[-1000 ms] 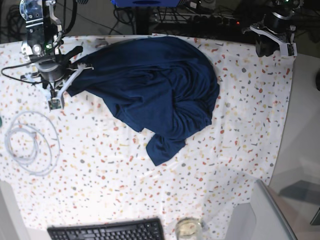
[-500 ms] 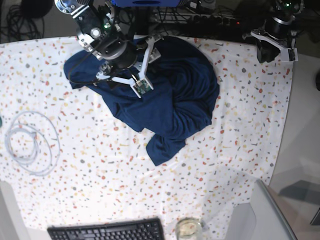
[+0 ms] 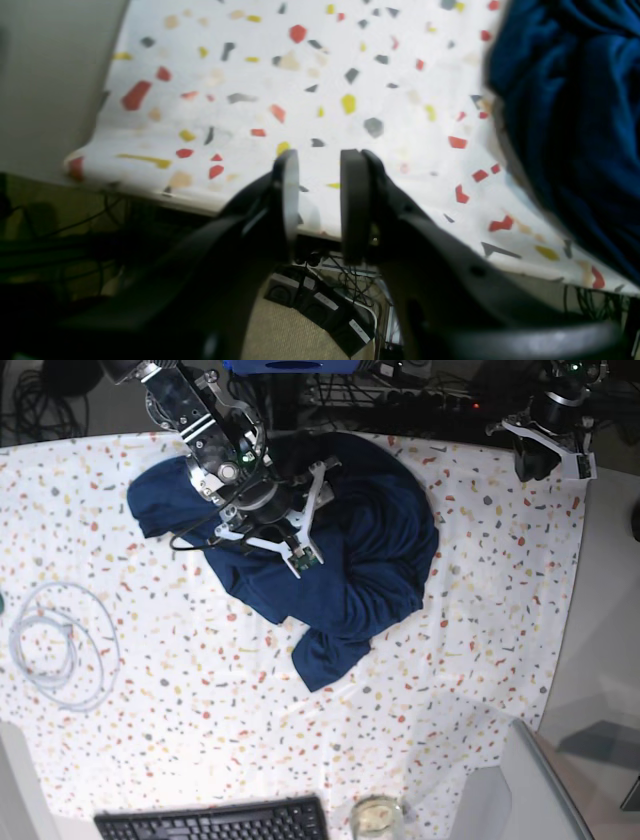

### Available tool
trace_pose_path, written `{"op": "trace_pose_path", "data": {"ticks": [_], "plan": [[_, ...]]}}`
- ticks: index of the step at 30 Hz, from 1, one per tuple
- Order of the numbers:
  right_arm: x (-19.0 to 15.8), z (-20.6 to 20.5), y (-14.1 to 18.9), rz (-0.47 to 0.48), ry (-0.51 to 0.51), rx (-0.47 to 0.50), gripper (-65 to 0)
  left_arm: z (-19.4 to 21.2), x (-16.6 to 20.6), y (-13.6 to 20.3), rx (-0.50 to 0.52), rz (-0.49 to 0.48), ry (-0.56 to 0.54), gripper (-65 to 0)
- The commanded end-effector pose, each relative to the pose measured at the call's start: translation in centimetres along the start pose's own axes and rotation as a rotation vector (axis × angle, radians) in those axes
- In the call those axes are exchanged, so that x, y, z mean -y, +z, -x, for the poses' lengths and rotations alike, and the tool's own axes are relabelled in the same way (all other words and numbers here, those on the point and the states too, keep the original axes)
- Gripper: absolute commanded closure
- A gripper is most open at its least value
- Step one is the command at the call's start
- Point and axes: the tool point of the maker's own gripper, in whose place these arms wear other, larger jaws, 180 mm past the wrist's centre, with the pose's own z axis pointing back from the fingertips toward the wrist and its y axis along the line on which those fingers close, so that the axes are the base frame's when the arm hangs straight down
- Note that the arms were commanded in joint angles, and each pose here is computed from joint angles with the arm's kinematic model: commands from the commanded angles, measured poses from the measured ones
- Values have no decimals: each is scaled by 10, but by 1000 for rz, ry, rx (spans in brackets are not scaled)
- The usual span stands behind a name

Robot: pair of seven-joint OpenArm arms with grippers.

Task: Layout the t-shirt on the table in an organized manner, then fold the t-shirt properly
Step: 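Drag the grasped shirt edge with the right gripper away from the pile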

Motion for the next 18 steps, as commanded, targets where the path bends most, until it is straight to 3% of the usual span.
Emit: {"op": "trace_pose_path", "data": {"ticks": [1,4,9,12,18], "plan": [[10,-12,2,23,-1,39,-269,-8,-3,2,30,0,-6,-145],[16,-10,5,37,-23,39,0,-8,-3,2,30,0,-6,-145],[30,-19,32,73,-81,90,0,-7,-3,3,27,0,-7,-145],[69,-24,52,159,-149,102,-3,-7,-3,3,27,0,-7,-145],[159,-23,74,351,-194,94,-3,-8,-3,3,32,0,-7,-143]]}}
